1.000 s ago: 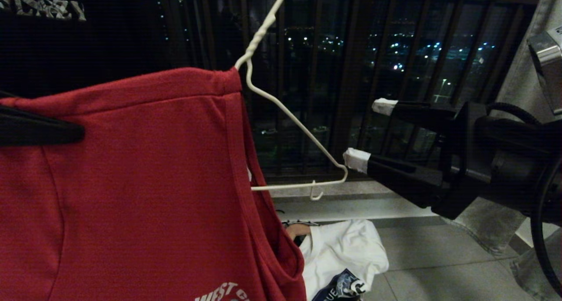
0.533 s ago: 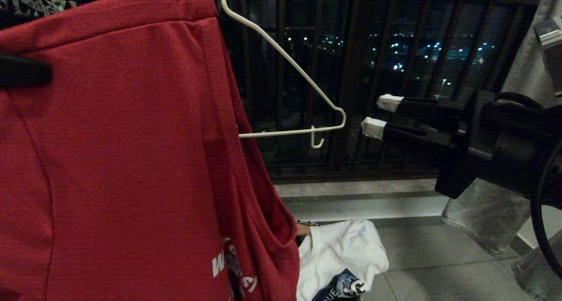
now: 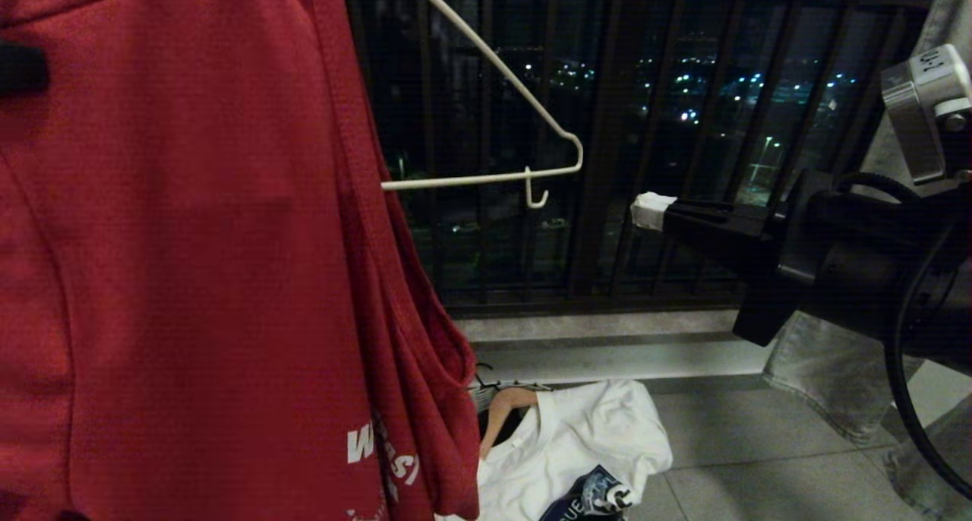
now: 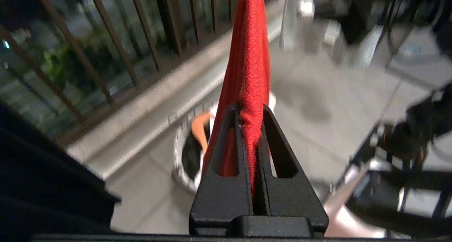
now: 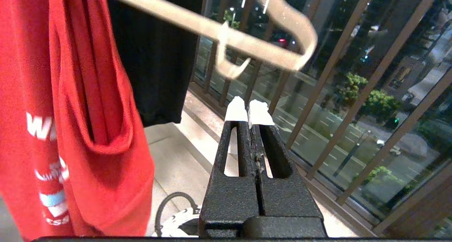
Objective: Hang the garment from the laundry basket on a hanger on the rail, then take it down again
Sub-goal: Hang the clothes on the clothes rack
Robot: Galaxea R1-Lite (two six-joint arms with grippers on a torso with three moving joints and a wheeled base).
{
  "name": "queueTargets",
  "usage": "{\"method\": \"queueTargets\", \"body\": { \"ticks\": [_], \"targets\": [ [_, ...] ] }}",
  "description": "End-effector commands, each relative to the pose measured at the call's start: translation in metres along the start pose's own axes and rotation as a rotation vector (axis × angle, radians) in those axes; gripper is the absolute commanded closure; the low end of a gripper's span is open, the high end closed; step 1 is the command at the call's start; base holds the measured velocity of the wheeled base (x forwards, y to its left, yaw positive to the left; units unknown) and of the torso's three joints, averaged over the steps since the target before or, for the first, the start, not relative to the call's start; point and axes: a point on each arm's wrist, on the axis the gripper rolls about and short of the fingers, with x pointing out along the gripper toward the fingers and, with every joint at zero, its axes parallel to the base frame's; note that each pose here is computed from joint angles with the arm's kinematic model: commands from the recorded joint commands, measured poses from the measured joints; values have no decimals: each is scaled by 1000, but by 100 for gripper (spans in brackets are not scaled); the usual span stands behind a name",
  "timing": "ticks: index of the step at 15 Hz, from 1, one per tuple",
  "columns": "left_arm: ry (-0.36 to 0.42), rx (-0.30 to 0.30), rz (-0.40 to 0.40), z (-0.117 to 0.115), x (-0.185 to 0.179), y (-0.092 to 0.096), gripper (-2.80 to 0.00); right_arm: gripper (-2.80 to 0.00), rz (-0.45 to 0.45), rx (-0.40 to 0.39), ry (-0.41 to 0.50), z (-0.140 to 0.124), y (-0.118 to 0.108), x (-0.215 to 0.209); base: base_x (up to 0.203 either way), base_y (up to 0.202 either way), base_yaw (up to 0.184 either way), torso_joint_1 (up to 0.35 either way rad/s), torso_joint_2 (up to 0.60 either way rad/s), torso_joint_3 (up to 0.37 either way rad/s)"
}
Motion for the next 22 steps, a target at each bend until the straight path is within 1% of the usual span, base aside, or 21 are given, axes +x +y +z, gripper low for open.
{"method": "queueTargets", "body": {
  "ticks": [1,3,5,6,7,8,10,12,14,15,17,19,20,22],
  "targets": [
    [-33,-7,1,3,-3,-1,0,0,5,-28,7,-2,2,-3,0,0,0,0,0,0],
    [-46,-10,-1,2,-9,-4,0,0,15,-41,12,-4,3,1,0,0,0,0,0,0],
    [-51,-15,-1,2,-11,-5,0,0,31,-20,46,-13,3,14,0,0,0,0,0,0],
    [-48,-18,-1,2,-9,-4,0,0,55,21,64,-19,6,24,0,0,0,0,0,0],
    [-46,-17,-1,2,-9,-4,0,0,91,89,68,-20,14,32,0,0,0,0,0,0],
    [-44,-18,-1,2,-8,-3,0,0,126,131,78,-22,23,38,0,0,0,0,0,0],
    [-38,-19,-2,2,-4,-2,0,0,181,192,174,-26,33,41,0,0,0,0,0,0],
    [-42,-16,-1,3,-5,-2,0,0,233,297,229,-21,41,44,0,0,0,0,0,0],
    [-50,-12,-1,4,-6,-2,0,0,269,336,328,-21,47,45,0,0,0,0,0,0],
    [-55,-10,0,4,-7,-3,0,-280,277,348,351,-16,46,45,0,0,0,0,0,0],
    [-49,-11,-1,3,-6,-2,0,-280,307,411,375,-7,46,43,0,0,0,0,0,0],
    [-49,-11,-1,3,-6,-3,0,-280,325,424,373,-5,46,43,0,0,0,0,0,0],
    [-48,-12,-1,2,-7,-3,0,-280,325,451,370,-2,47,44,0,0,0,0,0,0],
    [-39,-14,-1,0,-6,-3,0,-280,326,585,350,11,47,48,0,0,0,0,0,0]
  ]
}}
